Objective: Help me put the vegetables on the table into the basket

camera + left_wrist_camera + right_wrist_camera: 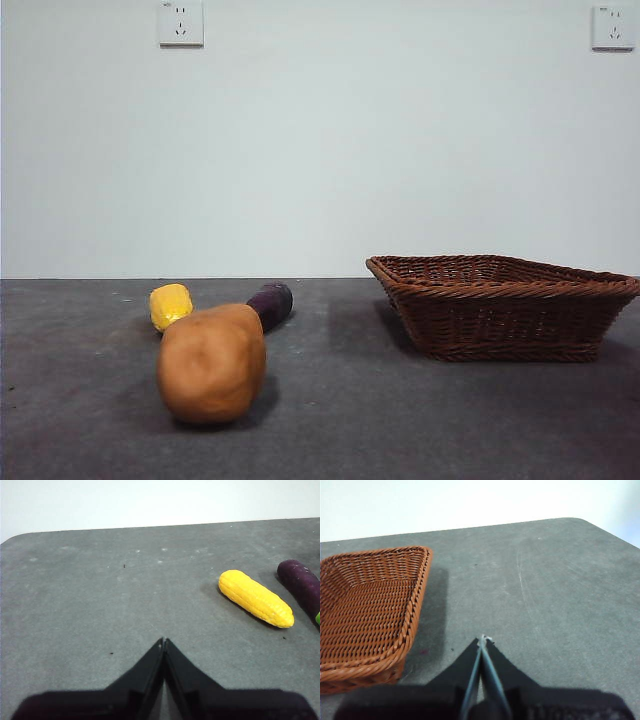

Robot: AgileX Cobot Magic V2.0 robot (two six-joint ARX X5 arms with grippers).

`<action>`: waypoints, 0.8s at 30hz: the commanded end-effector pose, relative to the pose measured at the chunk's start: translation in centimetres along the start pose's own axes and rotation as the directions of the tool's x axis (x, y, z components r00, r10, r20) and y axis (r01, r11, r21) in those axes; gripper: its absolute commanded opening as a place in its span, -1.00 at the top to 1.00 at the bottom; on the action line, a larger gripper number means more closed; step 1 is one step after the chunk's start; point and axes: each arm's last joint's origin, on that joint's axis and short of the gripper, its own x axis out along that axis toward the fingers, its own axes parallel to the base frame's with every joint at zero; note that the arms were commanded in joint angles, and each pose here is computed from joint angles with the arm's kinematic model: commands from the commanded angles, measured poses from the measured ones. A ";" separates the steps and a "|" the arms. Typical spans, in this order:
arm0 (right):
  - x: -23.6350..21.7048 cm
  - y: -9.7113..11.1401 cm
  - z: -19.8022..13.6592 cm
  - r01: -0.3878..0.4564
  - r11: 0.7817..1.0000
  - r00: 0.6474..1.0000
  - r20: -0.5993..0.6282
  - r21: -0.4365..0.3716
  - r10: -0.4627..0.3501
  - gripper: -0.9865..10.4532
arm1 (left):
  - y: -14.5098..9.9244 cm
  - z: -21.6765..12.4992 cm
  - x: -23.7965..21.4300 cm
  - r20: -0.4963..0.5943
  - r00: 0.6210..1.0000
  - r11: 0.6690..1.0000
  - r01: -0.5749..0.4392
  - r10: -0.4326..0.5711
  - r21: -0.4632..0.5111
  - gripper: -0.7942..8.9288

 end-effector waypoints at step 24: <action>-0.3 0.5 1.2 -0.168 0.903 0.985 0.039 0.396 0.166 0.84 | -0.1 2.1 -0.4 0.045 0.997 0.984 0.066 -0.059 -0.165 0.85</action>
